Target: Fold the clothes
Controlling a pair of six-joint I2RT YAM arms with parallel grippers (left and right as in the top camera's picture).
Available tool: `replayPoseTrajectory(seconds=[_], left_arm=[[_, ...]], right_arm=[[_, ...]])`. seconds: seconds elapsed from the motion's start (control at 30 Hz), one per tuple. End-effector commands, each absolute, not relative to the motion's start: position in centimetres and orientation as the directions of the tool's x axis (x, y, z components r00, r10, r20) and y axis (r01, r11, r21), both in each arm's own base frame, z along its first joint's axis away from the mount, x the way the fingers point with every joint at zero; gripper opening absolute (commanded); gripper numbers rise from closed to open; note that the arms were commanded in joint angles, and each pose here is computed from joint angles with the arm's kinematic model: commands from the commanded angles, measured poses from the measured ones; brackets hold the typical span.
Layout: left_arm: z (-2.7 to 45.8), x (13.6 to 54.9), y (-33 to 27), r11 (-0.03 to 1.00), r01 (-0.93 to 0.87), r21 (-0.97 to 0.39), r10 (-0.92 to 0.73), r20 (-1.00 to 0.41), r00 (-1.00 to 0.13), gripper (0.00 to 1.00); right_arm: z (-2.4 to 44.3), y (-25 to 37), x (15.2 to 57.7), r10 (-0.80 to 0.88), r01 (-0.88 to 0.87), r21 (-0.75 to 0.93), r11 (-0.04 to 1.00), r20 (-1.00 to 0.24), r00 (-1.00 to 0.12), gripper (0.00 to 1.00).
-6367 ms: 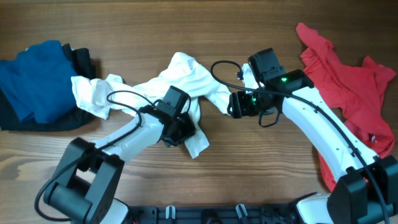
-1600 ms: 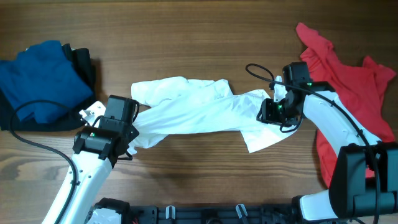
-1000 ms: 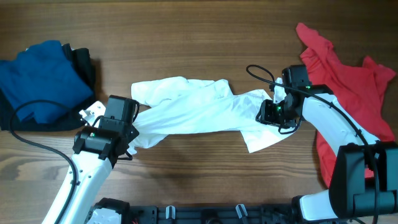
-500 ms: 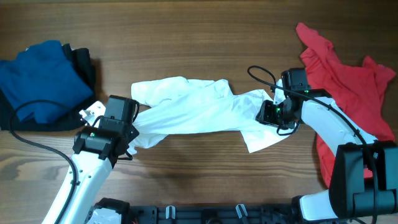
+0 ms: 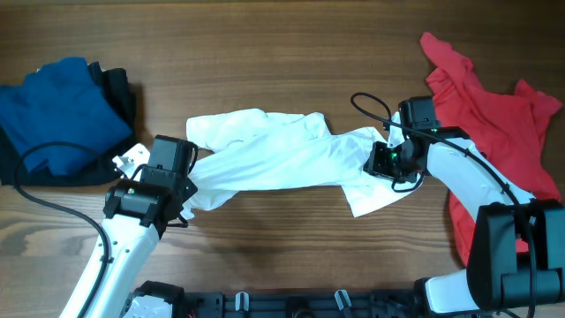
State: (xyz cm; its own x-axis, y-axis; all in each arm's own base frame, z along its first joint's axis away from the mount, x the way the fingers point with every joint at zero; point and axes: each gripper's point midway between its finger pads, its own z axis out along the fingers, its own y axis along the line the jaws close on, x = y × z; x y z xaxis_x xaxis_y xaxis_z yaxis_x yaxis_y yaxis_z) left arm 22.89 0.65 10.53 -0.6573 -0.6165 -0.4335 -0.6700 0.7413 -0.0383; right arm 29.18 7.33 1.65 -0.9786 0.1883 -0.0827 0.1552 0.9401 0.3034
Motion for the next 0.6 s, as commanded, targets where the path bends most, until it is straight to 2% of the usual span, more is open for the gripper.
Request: replayPoseTrajectory(seconds=[0.0, 0.23, 0.47, 0.57], left_arm=[[10.6, 22.9, 0.9, 0.739, -0.673, -0.035, -0.616, -0.439, -0.654, 0.07], [10.6, 22.9, 0.9, 0.739, -0.673, -0.035, -0.616, -0.439, -0.654, 0.07], [10.5, 22.9, 0.9, 0.739, -0.673, -0.034, -0.616, -0.439, -0.654, 0.07], [10.5, 22.9, 0.9, 0.739, -0.673, -0.034, -0.616, -0.439, -0.654, 0.07]], right_arm=[[0.6, 8.0, 28.4, 0.179, 0.158, 0.320, 0.934, -0.039, -0.983, 0.29], [0.7, 8.3, 28.6, 0.168, 0.143, 0.335, 0.931, -0.047, -0.985, 0.04], [1.5, 9.0, 29.0, 0.114, 0.079, 0.368, 0.926, -0.076, -0.991, 0.04], [3.5, 9.0, 29.8, 0.119, 0.067, 0.373, 0.925, -0.118, -0.986, 0.04]])
